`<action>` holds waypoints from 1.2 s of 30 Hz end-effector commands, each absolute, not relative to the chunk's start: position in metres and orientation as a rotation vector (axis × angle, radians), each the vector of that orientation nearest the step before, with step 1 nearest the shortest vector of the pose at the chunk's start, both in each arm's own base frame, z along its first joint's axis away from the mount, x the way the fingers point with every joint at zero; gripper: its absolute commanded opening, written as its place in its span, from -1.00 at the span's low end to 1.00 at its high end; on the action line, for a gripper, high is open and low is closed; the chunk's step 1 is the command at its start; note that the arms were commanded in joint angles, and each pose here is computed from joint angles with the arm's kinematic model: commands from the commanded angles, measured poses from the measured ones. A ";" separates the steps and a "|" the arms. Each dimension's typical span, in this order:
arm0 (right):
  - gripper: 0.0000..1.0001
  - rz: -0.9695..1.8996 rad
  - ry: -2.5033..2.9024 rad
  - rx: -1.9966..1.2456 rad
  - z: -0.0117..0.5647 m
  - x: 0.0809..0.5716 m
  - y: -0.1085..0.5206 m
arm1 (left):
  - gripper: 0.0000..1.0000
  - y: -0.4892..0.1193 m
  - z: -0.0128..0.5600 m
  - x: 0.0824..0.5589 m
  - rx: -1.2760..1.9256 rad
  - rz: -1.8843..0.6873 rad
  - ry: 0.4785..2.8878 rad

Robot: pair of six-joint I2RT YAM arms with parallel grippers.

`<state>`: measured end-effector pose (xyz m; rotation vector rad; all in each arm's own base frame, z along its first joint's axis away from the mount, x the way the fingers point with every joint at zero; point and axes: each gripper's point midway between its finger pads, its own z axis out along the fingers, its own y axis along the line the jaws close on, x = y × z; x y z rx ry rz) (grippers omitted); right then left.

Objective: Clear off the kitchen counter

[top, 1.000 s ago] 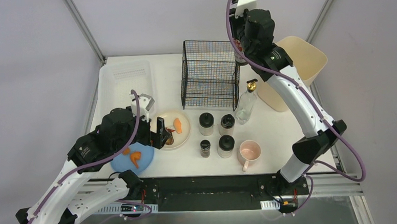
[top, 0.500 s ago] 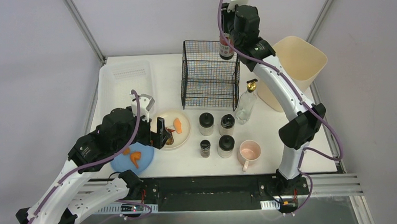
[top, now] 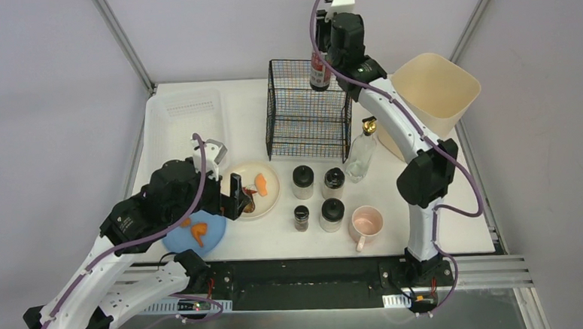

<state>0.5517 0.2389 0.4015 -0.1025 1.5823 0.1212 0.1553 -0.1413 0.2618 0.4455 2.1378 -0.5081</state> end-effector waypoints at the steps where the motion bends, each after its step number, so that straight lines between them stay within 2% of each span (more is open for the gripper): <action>1: -1.00 0.287 1.342 0.006 0.485 0.544 0.248 | 0.99 -0.143 0.268 0.157 0.450 -0.524 2.091; 15: -1.00 0.288 1.456 -0.073 0.411 0.564 0.309 | 0.99 -0.143 0.251 0.157 0.481 -0.500 2.126; 30: -1.00 0.275 1.554 -0.082 0.348 0.565 0.327 | 0.99 -0.144 0.246 0.157 0.496 -0.496 2.134; 33: -0.90 0.269 1.578 -0.094 0.336 0.563 0.329 | 0.99 -0.146 0.243 0.157 0.504 -0.498 2.141; 36: -0.63 0.262 1.593 -0.103 0.325 0.561 0.332 | 0.99 -0.146 0.243 0.158 0.509 -0.496 2.142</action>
